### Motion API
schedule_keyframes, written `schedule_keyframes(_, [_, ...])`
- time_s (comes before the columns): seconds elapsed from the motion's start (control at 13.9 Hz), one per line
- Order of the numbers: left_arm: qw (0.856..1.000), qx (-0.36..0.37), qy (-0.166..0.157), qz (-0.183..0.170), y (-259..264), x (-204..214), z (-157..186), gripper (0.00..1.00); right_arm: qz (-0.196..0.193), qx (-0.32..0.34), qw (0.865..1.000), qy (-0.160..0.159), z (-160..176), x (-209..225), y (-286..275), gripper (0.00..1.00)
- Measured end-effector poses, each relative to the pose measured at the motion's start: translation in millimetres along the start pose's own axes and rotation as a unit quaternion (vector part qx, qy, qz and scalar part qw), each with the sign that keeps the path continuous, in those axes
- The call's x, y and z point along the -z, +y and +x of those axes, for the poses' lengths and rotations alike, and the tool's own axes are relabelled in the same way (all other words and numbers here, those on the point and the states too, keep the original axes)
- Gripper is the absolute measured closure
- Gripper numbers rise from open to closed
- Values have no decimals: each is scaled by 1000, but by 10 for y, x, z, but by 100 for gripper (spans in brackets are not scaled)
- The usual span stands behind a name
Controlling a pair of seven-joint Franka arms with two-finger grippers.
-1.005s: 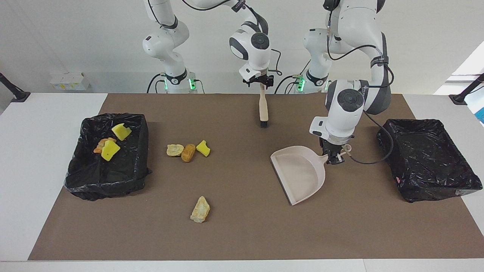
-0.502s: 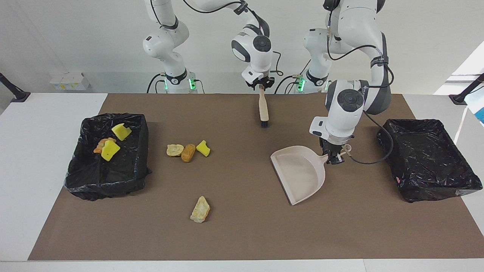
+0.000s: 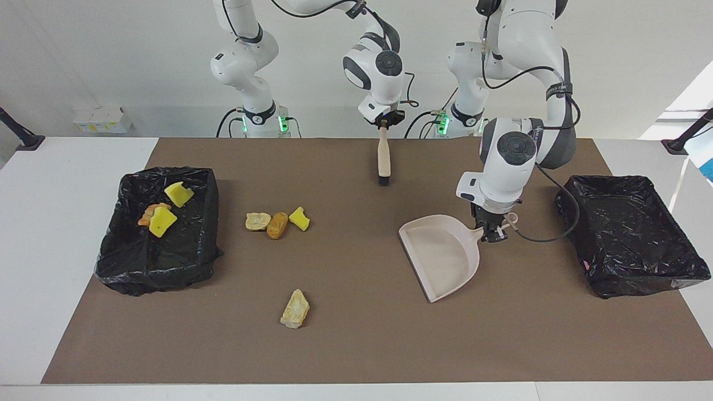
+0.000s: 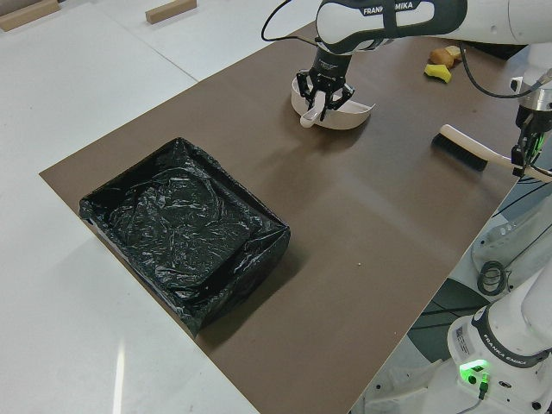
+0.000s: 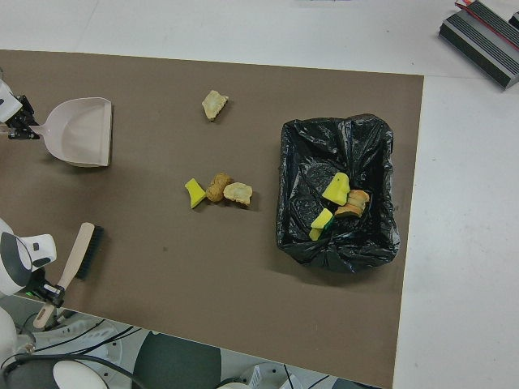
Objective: Sweep and dump trash in bin
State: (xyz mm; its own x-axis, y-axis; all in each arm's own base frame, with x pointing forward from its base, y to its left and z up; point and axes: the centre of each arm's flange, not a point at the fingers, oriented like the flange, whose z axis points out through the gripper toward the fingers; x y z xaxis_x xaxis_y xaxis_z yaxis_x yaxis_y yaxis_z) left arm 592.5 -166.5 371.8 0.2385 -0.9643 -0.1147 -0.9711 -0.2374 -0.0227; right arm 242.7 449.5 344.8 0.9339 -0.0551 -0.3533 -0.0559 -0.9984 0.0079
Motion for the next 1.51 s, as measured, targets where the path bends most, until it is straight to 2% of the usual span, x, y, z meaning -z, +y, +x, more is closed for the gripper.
schedule_keyframes(0.14, [1000, 0, 0, 0, 1, -2, 0, 69, -16, 1, 999, 31, 245, 295, 90, 74])
schedule_keyframes(0.29, [1000, 0, -1, -1, 4, -9, -2, 69, -31, -27, 999, 32, 521, 695, 355, 74])
schedule_keyframes(0.5, [1000, 0, -1, -2, 9, -19, -3, 69, -107, -81, 990, 35, 916, 1243, 1052, 74])
schedule_keyframes(0.72, [1000, 0, -1, -2, 12, -23, -5, 69, -166, -124, 977, 48, 1244, 1358, 1587, 74])
schedule_keyframes(0.86, [1000, -2, -2, -4, 30, -37, 4, 69, -172, -147, 973, 35, 1585, 1368, 2048, 74])
schedule_keyframes(1.15, [1000, -19, 1, -2, 212, -62, 137, 69, -160, -144, 977, -7, 2106, 1309, 3011, 74])
schedule_keyframes(1.36, [1000, -19, 5, 3, 319, -79, 177, 69, -140, -102, 985, -16, 2223, 1064, 3431, 74])
schedule_keyframes(1.51, [1000, -26, 9, 8, 498, -126, 292, 69, -141, -75, 987, -19, 2169, 898, 3393, 74])
